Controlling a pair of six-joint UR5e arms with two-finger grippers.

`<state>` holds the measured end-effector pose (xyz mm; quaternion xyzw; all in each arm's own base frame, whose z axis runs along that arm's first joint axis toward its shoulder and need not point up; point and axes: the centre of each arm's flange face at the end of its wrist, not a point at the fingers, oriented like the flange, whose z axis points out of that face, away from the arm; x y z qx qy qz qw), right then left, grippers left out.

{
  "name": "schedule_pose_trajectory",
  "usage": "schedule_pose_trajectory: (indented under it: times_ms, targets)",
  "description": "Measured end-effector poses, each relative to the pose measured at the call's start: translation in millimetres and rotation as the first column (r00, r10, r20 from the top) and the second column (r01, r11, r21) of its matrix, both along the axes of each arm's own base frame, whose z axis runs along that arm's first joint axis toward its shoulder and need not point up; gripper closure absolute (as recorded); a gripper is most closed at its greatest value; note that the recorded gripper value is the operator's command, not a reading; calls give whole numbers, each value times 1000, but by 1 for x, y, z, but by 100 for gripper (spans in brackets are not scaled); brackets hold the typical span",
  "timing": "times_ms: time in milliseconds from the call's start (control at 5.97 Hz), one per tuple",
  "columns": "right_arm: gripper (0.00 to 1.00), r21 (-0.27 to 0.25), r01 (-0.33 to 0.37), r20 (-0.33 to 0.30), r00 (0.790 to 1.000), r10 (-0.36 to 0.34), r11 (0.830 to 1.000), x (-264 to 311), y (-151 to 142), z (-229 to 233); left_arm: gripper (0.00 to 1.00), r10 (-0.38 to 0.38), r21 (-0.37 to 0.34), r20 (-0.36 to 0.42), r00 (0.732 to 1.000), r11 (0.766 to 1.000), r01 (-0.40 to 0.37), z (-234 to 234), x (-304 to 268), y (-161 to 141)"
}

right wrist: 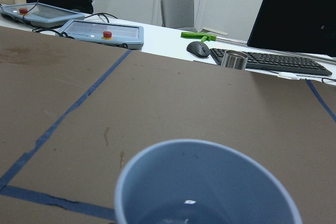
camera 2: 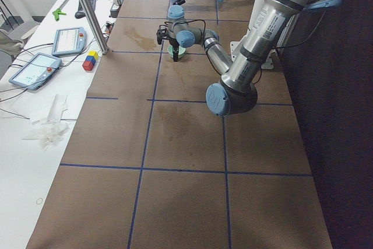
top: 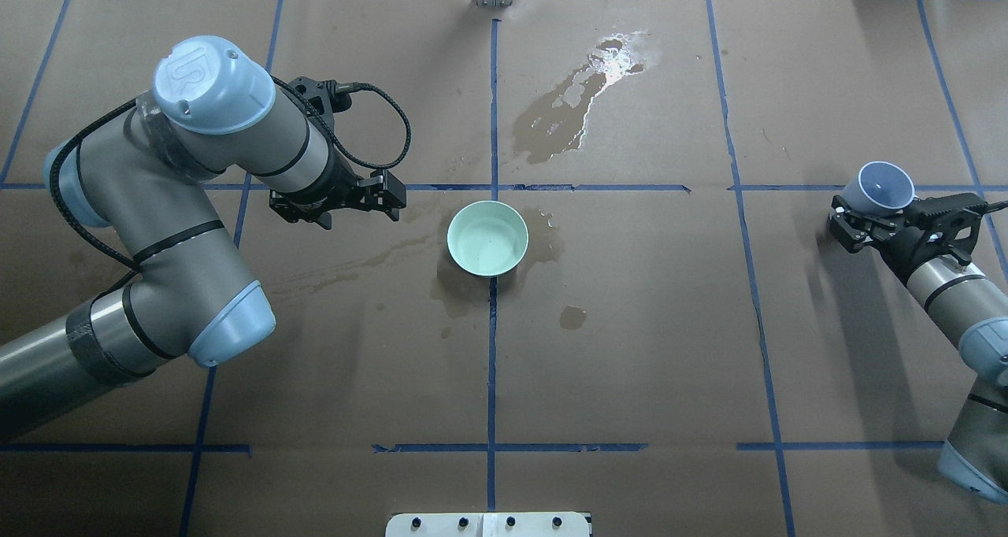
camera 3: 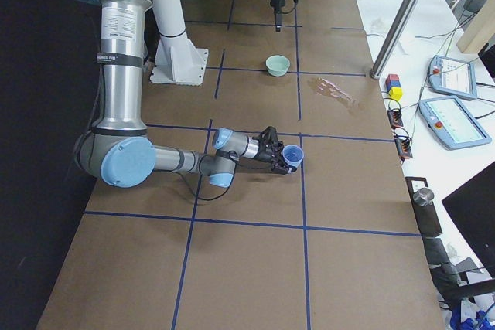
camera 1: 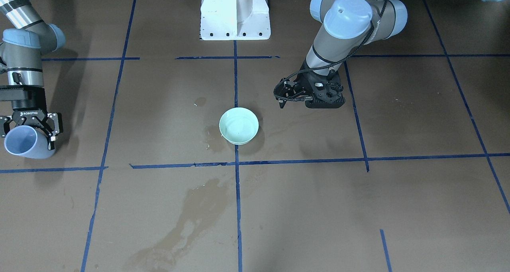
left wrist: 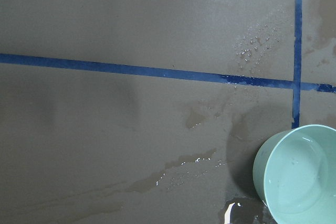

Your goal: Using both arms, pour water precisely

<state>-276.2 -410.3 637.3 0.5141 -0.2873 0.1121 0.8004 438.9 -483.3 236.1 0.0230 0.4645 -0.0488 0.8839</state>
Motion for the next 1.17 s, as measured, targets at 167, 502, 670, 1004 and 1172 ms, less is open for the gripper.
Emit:
schedule_pose_trajectory:
  times_ms: [167,502,670,1004,1172]
  targets:
    - [0,3,2,6,1000,-2,1000,0,1,0,0,0,0,0,1000,1000,0,0,0,0]
    - [0,6,11,15,1000,-11,1000,-1,5,1,0,0,0,-1,1000,1000,0,0,0,0]
    - [0,14,27,29,999,-27,1000,-3,13,9,0,0,0,-1,1000,1000,0,0,0,0]
    - [0,28,78,71,994,-80,997,-2,37,30,0,-1,1,0,1000,1000,1,0,0,0]
    - [0,33,103,101,989,-106,994,9,50,39,0,-1,2,0,1000,1000,1,0,-1,0]
